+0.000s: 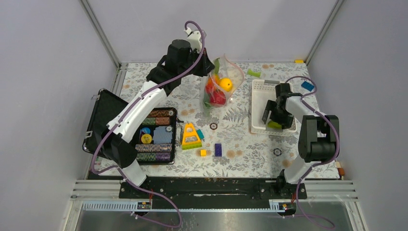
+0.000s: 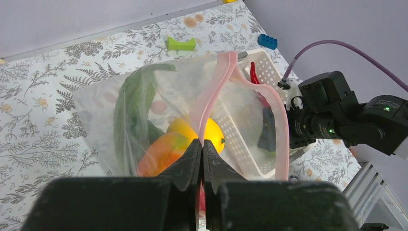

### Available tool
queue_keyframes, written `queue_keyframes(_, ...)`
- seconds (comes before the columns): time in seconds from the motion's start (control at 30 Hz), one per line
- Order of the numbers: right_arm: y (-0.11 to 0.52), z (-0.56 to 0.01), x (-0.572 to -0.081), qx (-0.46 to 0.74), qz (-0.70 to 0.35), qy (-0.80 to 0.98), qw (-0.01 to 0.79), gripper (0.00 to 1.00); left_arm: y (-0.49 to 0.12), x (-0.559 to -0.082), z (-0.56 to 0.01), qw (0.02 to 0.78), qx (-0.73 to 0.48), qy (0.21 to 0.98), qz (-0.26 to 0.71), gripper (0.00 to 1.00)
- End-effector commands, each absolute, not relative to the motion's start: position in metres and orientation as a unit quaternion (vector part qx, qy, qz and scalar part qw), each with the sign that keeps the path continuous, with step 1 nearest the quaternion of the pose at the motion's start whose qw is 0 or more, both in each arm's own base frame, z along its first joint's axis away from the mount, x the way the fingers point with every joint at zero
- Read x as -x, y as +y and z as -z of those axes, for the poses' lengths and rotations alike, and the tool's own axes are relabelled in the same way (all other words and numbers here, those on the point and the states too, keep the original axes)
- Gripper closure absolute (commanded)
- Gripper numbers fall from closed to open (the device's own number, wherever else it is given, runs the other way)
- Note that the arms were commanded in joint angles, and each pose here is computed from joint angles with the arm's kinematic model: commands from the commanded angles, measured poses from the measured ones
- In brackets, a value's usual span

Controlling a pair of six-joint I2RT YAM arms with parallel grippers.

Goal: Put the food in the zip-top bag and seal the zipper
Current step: Pick up the fake fruit from the bin, then place the fake fruit in the zipper food storage bag.

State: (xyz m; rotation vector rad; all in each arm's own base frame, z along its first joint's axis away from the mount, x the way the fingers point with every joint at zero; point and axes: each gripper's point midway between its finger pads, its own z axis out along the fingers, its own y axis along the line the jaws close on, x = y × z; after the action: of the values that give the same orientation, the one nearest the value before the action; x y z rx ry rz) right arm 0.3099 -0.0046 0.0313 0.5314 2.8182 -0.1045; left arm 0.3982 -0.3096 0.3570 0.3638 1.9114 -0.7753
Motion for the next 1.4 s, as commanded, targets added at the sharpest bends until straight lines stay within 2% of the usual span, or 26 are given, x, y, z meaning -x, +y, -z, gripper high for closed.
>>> queue_keyframes(0.0,-0.003,-0.038,-0.310,-0.168,0.033,0.975,0.141,0.11,-0.321,-0.401,-0.361,0.504,-0.168,0.782,0.326,1.00)
queue_keyframes(0.07,-0.005,-0.041,-0.312,-0.167,0.034,0.974,0.150,0.18,-0.323,-0.401,-0.352,0.496,-0.167,0.789,0.322,1.00)
queue_keyframes(0.2,-0.011,-0.057,-0.315,-0.171,0.046,0.968,0.179,0.45,-0.323,-0.405,-0.339,0.487,-0.161,0.801,0.310,1.00)
queue_keyframes(0.27,-0.012,-0.071,-0.319,-0.174,0.044,0.962,0.205,0.51,-0.323,-0.406,-0.339,0.486,-0.159,0.802,0.309,1.00)
queue_keyframes(0.43,-0.009,-0.116,-0.327,-0.172,0.022,0.943,0.282,0.52,-0.324,-0.404,-0.345,0.491,-0.159,0.798,0.312,1.00)
queue_keyframes(0.57,0.008,-0.162,-0.331,-0.156,-0.037,0.918,0.361,0.52,-0.326,-0.405,-0.348,0.492,-0.147,0.797,0.318,1.00)
queue_keyframes(0.8,0.104,-0.294,-0.326,-0.035,-0.315,0.804,0.503,0.55,-0.333,-0.404,-0.350,0.490,-0.148,0.794,0.328,1.00)
queue_keyframes(0.97,0.165,-0.375,-0.305,0.089,-0.376,0.719,0.577,0.53,-0.335,-0.399,-0.356,0.495,-0.152,0.790,0.327,1.00)
queue_keyframes(1.07,0.188,-0.395,-0.307,0.119,-0.398,0.701,0.579,0.53,-0.335,-0.395,-0.360,0.498,-0.156,0.789,0.325,1.00)
queue_keyframes(1.13,0.198,-0.387,-0.324,0.114,-0.399,0.713,0.565,0.49,-0.335,-0.392,-0.362,0.499,-0.157,0.787,0.326,1.00)
queue_keyframes(1.37,0.232,-0.334,-0.362,0.101,-0.396,0.776,0.481,0.46,-0.333,-0.386,-0.365,0.497,-0.155,0.788,0.328,1.00)
